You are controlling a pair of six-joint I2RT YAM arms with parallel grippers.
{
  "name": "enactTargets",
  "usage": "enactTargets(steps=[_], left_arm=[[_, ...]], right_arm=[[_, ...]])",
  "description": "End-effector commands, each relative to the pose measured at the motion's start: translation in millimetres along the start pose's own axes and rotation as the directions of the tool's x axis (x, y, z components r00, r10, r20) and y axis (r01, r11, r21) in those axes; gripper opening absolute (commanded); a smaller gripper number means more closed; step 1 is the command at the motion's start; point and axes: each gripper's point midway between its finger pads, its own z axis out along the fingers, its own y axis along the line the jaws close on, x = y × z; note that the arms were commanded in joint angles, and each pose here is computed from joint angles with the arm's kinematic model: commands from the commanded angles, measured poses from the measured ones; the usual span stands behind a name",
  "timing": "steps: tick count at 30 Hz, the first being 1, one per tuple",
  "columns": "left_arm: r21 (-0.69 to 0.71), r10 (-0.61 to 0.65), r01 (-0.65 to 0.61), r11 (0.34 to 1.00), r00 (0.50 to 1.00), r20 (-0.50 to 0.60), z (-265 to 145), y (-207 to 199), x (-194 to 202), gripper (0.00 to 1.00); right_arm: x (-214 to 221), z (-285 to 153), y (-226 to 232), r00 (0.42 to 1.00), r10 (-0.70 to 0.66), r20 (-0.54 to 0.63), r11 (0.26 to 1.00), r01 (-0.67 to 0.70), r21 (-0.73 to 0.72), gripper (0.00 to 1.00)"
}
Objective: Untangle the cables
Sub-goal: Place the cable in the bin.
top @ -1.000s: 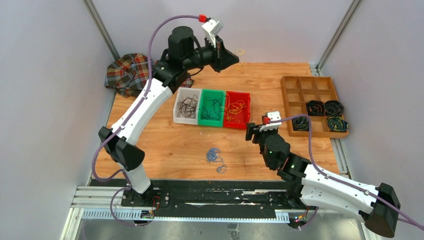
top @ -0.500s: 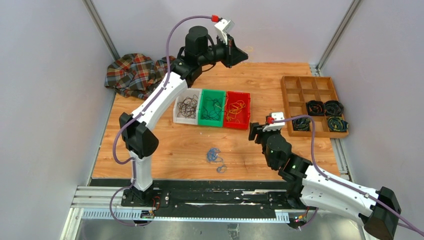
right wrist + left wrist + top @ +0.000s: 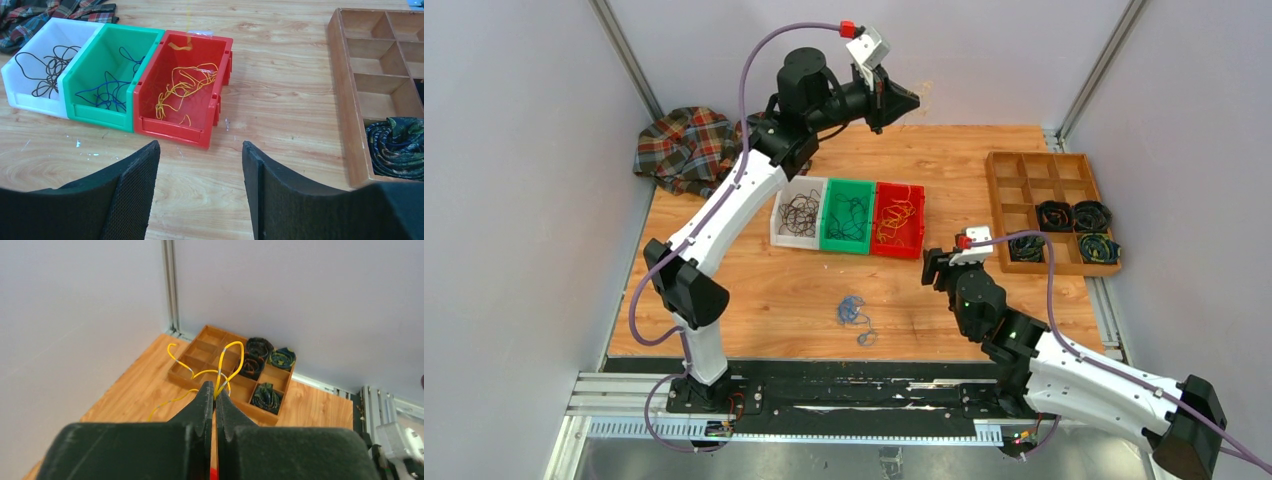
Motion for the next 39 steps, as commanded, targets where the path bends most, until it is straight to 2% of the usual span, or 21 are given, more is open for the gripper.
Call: enactTargets(steps=[1,7,13,17,22,25,31,39], left_arm=[[0.014,0.009,-0.008,1.0,0.998,-0.062,2,0,29,0.01],[0.042,-0.067,0.072,0.997,0.992,-0.106,13,1,57,0.0],[0.029,-0.08,0.084,0.996,0.991,-0.103,16,4,59,0.01],[0.034,-0.055,0.058,0.998,0.995,-0.081,17,2,48,0.01],[0.056,0.047,-0.046,0.997,0.999,-0.016,18,-11,17,0.0],[0.061,0.034,-0.034,0.998,0.999,-0.001,17,-15,11,0.0],[0.059,-0.015,0.02,0.998,0.997,-0.08,13,-15,50,0.0],[-0.007,-0.021,0.019,1.0,0.967,-0.253,7,3,130,0.0]], right_arm=[[-1,-2,-15,1.0,-0.001,0.002,0.999,0.001,0.045,0.61],[-9,-6,-23,1.0,0.007,0.03,0.998,-0.009,0.062,0.61],[-4,-7,-25,1.0,0.013,0.018,0.998,-0.014,0.068,0.61],[-5,-7,-26,1.0,0.016,0.022,0.997,-0.018,0.068,0.61],[-3,-6,-27,1.0,0.019,0.019,0.997,-0.02,0.074,0.61],[-1,-5,-27,1.0,0.026,0.015,0.997,-0.027,0.073,0.61],[5,-4,-27,0.999,0.033,0.004,0.997,-0.034,0.07,0.61],[4,-8,-36,1.0,0.02,0.01,0.995,-0.021,0.094,0.61]])
